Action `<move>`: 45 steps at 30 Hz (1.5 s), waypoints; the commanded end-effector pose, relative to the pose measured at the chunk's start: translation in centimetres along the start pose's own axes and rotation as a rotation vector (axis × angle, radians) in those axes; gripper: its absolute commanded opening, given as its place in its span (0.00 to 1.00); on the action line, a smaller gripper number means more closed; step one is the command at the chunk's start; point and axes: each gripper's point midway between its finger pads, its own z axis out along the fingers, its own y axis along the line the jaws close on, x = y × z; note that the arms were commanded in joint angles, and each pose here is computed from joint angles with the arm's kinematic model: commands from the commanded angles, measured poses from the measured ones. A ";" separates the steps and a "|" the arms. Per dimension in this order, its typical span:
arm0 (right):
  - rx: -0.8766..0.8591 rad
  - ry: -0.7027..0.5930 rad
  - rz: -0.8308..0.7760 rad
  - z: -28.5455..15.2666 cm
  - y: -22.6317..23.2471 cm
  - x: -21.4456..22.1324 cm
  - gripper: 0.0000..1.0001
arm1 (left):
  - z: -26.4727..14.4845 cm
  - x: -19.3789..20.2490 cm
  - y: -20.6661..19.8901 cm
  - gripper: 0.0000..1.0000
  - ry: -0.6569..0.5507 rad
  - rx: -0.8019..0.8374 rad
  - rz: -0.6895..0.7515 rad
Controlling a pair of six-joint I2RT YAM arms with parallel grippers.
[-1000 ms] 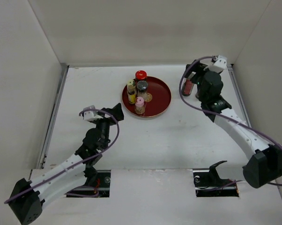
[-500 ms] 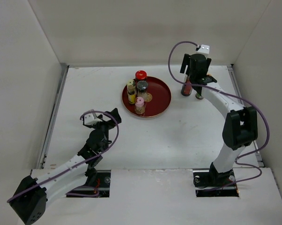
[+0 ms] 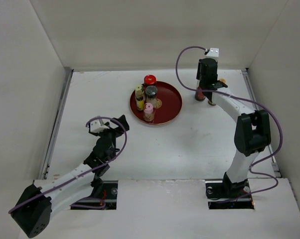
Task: Organize the condiment bottles
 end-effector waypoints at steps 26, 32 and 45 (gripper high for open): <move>-0.328 -0.399 0.209 -6.9 15.2 -15.9 0.30 | 0.7 0.0 -0.7 1.00 0.007 0.026 -0.024; -0.360 -0.349 0.213 -6.2 18.0 -12.9 0.30 | 0.8 0.0 -0.7 1.00 0.007 0.028 -0.026; -0.385 -0.280 0.200 -6.0 19.4 -6.8 0.46 | 0.7 -0.2 -0.7 1.00 0.002 0.030 -0.031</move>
